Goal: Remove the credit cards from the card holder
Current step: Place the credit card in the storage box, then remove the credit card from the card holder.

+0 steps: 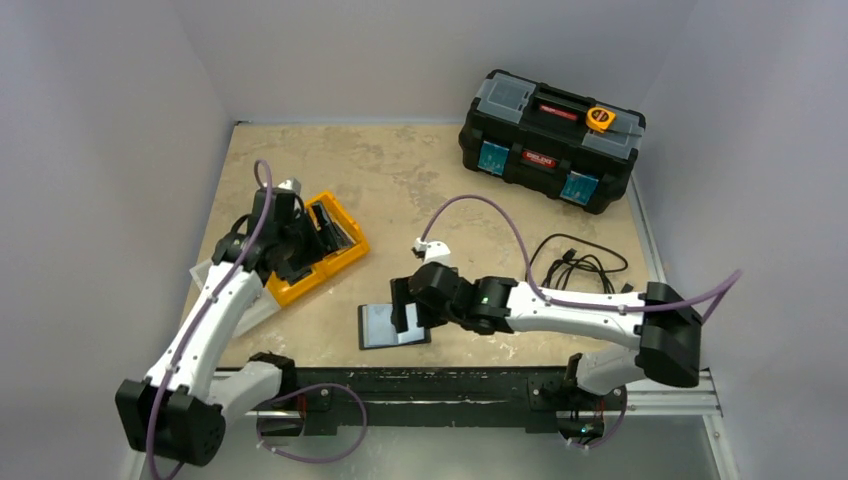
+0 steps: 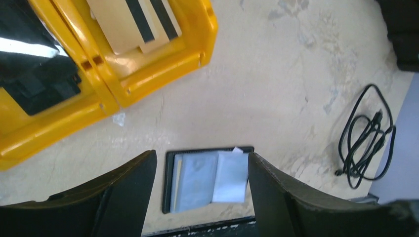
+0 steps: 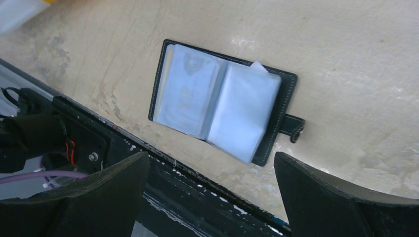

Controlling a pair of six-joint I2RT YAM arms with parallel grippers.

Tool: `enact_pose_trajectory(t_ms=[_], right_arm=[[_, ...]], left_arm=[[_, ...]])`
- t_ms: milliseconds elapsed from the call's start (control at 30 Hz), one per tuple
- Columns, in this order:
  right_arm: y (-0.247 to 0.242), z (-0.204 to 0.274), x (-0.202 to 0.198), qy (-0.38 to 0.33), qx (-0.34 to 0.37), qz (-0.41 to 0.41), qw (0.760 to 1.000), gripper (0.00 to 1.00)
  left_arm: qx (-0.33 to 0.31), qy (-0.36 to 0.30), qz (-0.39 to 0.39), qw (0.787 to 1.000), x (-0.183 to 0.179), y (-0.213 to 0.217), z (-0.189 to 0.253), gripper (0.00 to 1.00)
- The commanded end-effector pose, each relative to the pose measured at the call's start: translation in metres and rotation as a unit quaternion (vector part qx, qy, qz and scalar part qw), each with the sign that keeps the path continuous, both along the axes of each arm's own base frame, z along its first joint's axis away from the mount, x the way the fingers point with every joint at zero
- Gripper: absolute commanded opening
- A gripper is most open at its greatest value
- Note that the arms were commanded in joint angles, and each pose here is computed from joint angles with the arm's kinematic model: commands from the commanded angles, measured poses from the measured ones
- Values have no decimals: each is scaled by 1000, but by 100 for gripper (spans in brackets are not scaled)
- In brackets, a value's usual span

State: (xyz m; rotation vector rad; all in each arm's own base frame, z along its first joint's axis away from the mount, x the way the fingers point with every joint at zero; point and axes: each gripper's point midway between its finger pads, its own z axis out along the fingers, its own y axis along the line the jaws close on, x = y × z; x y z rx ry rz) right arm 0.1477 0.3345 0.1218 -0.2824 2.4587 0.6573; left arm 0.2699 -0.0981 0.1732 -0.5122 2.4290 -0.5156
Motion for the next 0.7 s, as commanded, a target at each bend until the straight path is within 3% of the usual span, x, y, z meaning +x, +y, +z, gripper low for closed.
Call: enact_pose_trajectory(t_ms=[0,333,533,667], right_arm=[[33,11,1,-31,5,-8,999,98],[65,-44,4,-29,-86,-20,996,83],[75,-56,7,-33,-99,-18,994,67],[79,-61,6,-35,-105,-13,994,64]], left_arm=[[-2,4,-39,999,-43,-9,-6,68],[-18,27,-64,997,-106,-10,-38,68],[-21,32,-69,997,-111,-14,-43,68],[-35,41,-70,996,-111,-19,-50,68]])
